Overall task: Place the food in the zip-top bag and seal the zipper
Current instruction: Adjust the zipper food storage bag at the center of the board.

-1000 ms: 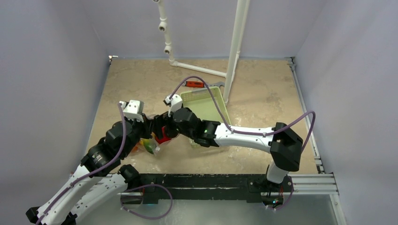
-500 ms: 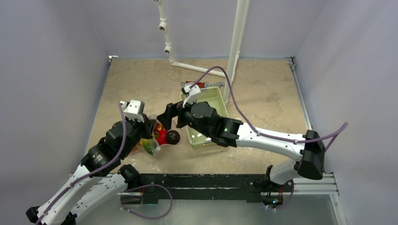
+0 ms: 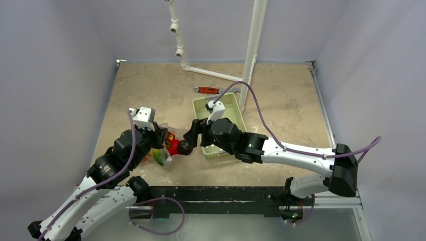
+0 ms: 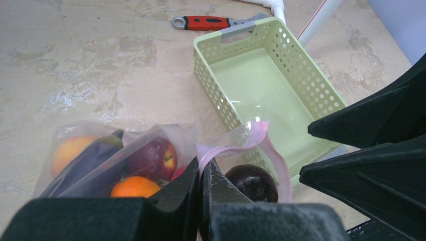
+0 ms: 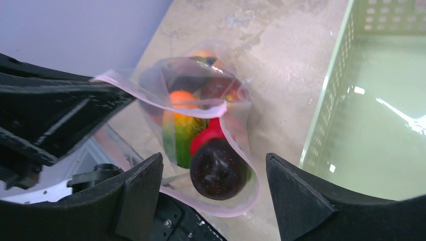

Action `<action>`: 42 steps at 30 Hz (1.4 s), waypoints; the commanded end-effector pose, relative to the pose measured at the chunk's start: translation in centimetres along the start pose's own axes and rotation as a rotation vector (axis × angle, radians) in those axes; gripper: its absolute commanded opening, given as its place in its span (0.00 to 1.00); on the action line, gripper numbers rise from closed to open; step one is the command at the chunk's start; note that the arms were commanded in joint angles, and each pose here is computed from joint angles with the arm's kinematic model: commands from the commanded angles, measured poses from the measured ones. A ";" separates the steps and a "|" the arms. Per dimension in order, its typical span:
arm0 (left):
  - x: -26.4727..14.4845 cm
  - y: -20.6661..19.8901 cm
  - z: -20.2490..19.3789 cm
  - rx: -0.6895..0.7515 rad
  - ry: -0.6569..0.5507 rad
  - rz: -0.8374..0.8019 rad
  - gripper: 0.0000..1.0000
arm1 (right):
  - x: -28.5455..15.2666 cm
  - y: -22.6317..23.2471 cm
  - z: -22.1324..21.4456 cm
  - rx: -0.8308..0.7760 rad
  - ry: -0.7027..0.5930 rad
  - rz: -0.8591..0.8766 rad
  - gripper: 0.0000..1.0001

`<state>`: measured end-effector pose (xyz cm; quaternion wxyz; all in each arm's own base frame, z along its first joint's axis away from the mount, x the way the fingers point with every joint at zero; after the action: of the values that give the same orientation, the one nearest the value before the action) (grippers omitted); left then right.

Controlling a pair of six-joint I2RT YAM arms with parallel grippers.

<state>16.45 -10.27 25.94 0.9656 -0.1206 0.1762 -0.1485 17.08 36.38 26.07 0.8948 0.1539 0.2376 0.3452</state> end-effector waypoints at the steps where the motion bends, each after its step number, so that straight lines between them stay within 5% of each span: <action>1: 0.2 -0.5 0.3 -0.021 -0.016 -0.023 0.00 | -0.6 -0.8 -1.1 0.065 0.024 -0.030 0.76; 19: 0.2 -0.5 0.3 -0.021 -0.016 -0.023 0.00 | 3.2 -4.4 -5.1 0.039 0.121 -0.149 0.45; 32: 0.3 -0.4 0.2 -0.019 -0.013 -0.017 0.00 | 4.5 -3.5 -7.4 0.080 0.175 -0.033 0.31; 35: 0.2 -0.4 0.3 -0.021 -0.015 -0.013 0.00 | 4.7 -3.6 -7.9 0.089 0.187 -0.027 0.19; 37: 0.3 -0.4 0.3 -0.021 -0.016 -0.011 0.00 | 4.6 -3.5 -7.9 0.093 0.186 -0.028 0.00; 42: 0.0 -0.2 0.5 -0.029 -0.026 -0.004 0.00 | 3.8 -2.8 -5.5 0.098 0.129 -0.023 0.00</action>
<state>16.42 -10.36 25.77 0.9646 -0.1204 0.1808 -0.1497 17.64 37.43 15.43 0.8684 0.1375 0.3499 0.3234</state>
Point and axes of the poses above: each gripper's point midway between its finger pads, its own x axis out along the fingers, its own y axis along the line the jaws close on, z = x × y, the point moved 4 cm from there along -x, back along the fingers, and after that the axes turned 4 degrees about -x, right-handed, at the moved point
